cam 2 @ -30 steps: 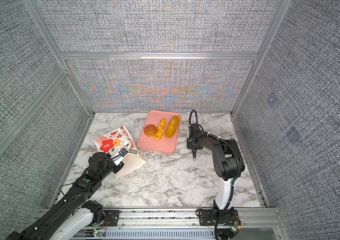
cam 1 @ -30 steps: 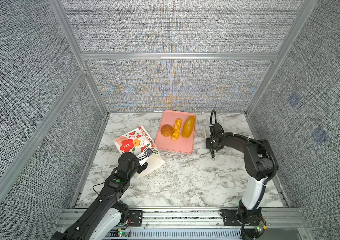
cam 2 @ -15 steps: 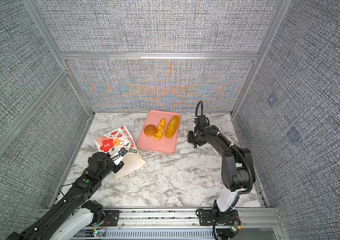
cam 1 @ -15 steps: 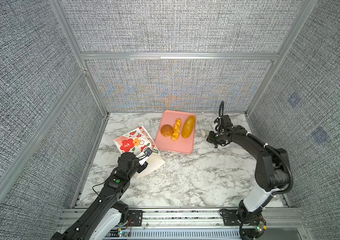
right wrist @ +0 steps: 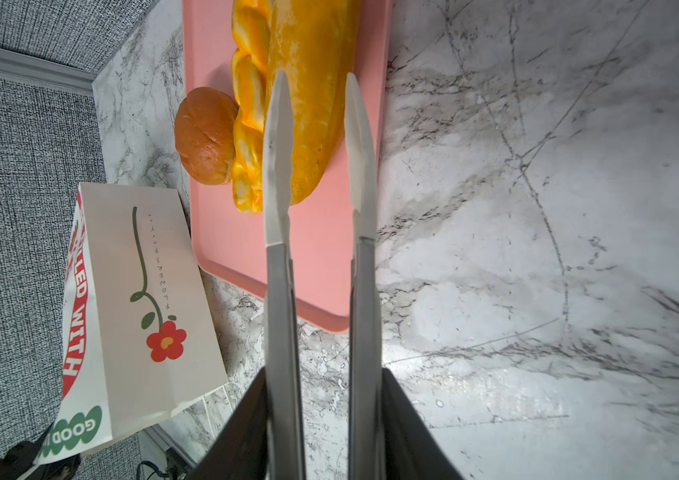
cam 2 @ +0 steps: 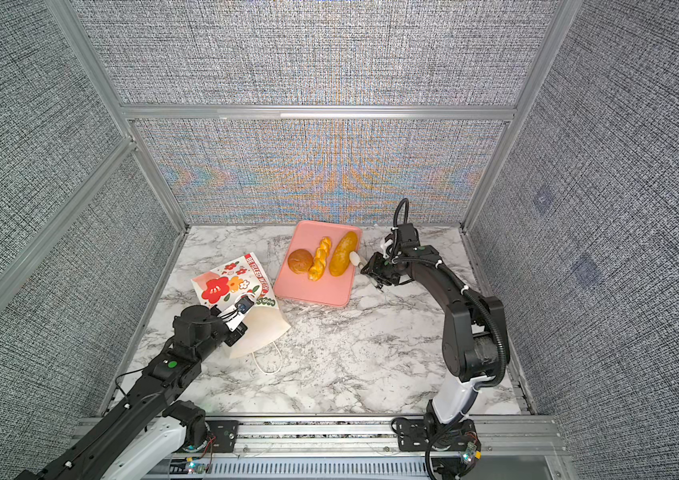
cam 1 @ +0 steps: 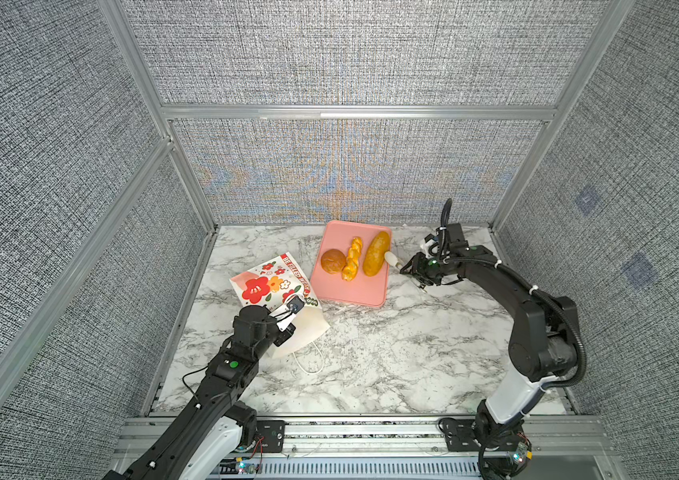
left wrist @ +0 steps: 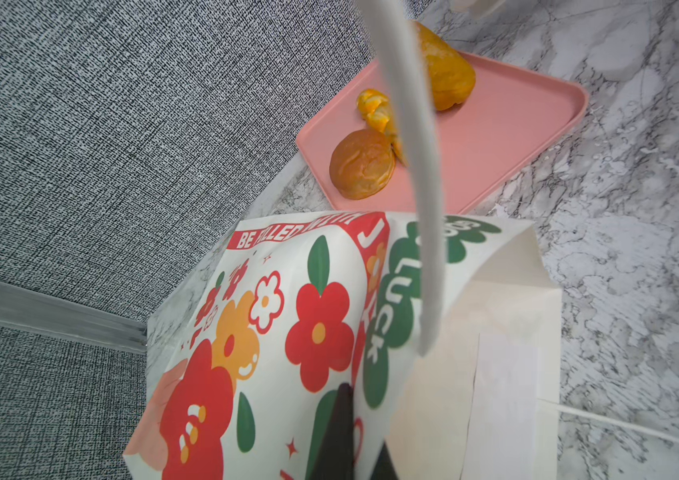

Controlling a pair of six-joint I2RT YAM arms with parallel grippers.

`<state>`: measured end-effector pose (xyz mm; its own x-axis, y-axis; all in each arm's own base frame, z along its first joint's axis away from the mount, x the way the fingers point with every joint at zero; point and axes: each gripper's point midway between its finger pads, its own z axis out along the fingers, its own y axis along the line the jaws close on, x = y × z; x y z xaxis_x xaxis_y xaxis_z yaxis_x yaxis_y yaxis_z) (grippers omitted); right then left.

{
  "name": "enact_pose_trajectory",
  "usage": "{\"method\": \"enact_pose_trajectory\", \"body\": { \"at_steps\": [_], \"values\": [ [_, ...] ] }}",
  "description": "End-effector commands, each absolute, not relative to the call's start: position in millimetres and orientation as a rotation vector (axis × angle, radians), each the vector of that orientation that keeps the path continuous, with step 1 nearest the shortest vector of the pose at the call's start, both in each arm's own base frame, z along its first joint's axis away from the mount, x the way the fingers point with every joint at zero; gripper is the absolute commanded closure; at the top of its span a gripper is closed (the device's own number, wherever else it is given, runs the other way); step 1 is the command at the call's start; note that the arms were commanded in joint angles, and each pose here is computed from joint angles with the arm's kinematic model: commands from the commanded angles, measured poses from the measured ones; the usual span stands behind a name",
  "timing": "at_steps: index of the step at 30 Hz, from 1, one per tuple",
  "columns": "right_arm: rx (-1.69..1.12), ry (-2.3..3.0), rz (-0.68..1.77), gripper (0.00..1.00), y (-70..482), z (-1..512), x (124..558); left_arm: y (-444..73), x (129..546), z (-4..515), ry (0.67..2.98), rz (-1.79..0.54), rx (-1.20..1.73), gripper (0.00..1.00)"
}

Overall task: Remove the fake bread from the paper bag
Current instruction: 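Raise the held tongs and point them toward the pink tray, then move the tongs over the long yellow bread on the tray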

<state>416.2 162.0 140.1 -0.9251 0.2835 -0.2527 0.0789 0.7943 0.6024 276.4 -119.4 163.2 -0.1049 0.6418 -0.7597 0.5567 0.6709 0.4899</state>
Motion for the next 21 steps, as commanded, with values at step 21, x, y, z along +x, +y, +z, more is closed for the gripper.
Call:
{"method": "enact_pose_trajectory", "body": {
  "at_steps": [21],
  "values": [
    [0.305, 2.683, 0.966, 0.5, 178.7, 122.3, 445.0, -124.1, 275.4, 164.9, 1.751, 0.063, 0.964, 1.0]
  ]
}}
